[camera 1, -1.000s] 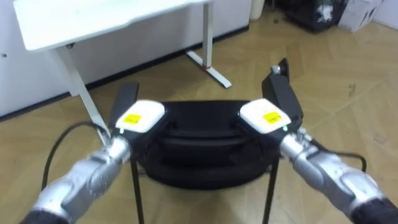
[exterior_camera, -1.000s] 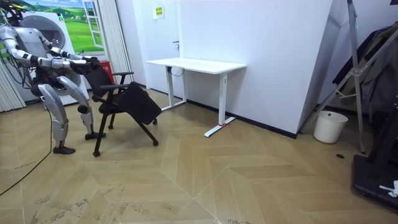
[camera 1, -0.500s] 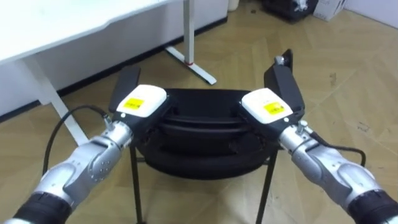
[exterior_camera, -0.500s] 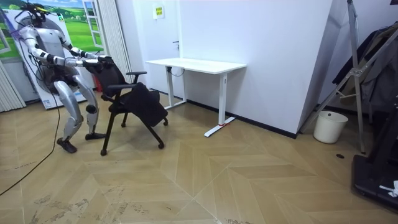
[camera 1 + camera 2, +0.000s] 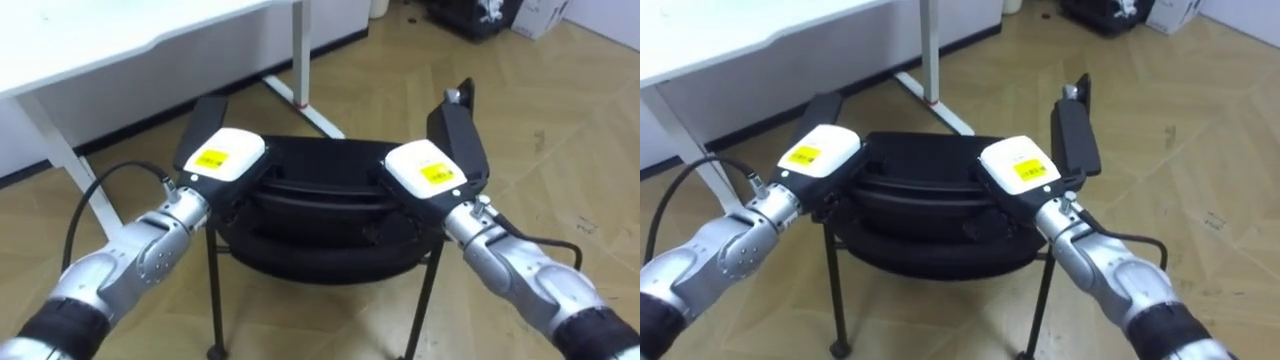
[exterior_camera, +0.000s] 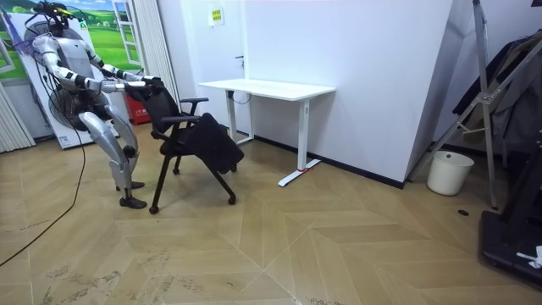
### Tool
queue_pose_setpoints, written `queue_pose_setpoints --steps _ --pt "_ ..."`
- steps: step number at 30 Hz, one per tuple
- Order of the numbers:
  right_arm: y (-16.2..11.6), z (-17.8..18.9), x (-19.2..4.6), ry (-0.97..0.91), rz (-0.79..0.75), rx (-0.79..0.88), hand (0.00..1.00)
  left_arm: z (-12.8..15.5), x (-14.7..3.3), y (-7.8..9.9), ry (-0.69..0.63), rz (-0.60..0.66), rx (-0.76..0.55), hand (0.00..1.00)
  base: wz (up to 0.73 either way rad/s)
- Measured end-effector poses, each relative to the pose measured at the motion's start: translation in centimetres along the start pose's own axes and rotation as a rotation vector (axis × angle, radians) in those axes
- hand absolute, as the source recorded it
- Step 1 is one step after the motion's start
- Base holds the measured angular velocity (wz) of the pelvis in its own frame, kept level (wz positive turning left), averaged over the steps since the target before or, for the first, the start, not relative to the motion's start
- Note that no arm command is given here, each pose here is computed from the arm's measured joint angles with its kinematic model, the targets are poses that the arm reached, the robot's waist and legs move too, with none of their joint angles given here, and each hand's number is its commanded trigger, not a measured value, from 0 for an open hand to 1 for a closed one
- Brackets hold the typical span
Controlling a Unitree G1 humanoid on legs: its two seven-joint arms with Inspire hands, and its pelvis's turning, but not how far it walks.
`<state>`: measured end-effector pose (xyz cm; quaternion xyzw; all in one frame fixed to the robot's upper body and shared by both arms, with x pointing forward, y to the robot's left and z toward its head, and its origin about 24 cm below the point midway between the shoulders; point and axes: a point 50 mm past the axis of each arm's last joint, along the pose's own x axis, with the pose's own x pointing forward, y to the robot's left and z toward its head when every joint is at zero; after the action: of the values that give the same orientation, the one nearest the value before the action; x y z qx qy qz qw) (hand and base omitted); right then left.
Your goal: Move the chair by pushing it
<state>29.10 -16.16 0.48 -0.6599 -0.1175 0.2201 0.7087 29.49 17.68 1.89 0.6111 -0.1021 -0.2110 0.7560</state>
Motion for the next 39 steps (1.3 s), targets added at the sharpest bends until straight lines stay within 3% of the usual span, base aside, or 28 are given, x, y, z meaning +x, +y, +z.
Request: queue_pose_setpoints --steps 8,18,29,39 --pt "-1.7 -0.7 1.5 -0.002 -0.013 -0.044 1.00 -0.1 1.0 0.5 0.021 0.048 -0.014 1.00 0.11" --pt "-4.9 -0.9 3.3 -0.034 -0.066 -0.130 1.00 -0.1 1.3 1.2 0.072 0.209 -0.014 1.00 0.08" --pt "-5.3 -0.7 3.4 -0.026 -0.078 -0.156 1.00 0.2 1.6 1.2 0.094 0.240 -0.023 1.00 0.23" --pt "-4.3 -0.7 2.6 -0.025 -0.032 -0.154 1.00 0.7 1.4 0.1 0.086 0.210 -0.039 1.00 0.39"
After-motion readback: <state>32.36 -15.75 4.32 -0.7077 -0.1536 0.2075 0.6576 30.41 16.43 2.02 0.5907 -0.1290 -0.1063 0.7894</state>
